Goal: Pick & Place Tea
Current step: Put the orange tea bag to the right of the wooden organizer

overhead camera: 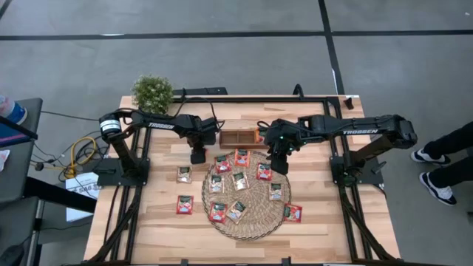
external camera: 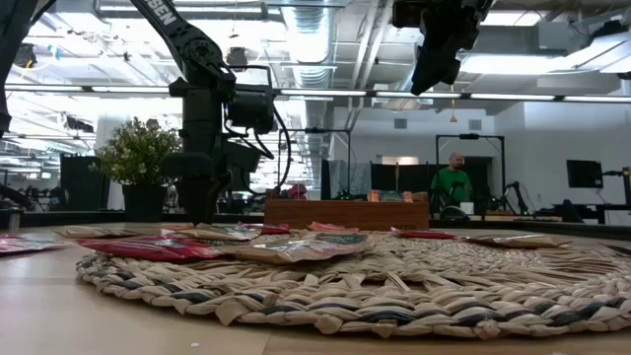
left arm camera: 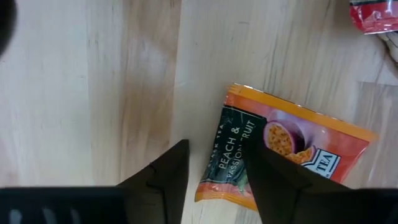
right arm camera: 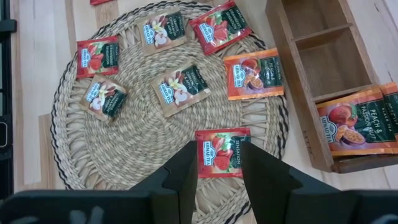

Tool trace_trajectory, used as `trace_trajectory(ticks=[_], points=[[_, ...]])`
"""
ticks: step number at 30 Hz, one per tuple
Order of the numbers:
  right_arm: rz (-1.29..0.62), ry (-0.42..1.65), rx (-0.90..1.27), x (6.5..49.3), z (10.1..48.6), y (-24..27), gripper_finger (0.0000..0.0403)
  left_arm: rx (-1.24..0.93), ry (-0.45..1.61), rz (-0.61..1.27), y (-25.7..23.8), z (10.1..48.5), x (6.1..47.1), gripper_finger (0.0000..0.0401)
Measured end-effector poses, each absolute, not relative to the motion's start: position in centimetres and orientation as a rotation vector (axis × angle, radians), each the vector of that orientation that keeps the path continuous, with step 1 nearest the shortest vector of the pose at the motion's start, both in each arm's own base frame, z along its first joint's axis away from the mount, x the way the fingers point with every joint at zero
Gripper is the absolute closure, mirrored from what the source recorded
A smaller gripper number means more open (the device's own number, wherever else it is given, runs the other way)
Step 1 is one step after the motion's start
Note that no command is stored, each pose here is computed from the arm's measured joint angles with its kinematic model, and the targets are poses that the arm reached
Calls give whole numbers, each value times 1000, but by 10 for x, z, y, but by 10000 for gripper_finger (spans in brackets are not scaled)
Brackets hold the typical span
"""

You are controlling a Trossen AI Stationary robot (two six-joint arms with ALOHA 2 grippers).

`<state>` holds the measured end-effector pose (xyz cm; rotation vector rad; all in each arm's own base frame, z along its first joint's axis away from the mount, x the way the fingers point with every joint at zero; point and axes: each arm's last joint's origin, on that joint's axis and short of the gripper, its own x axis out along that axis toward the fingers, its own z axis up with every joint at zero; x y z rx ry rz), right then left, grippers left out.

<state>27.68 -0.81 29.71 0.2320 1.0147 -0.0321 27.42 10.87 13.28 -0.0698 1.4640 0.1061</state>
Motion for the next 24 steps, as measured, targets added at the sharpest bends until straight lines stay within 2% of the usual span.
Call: trace_trajectory(ticks=[10,17,24], points=[[-32,1015,232,277,297,-8,290,-95,1463,129,108,133,274,393],[-31,1014,232,277,297,-8,290,-104,1456,156,106,143,269,401],[-30,1001,232,278,298,-8,290,-110,1425,205,102,170,257,401]])
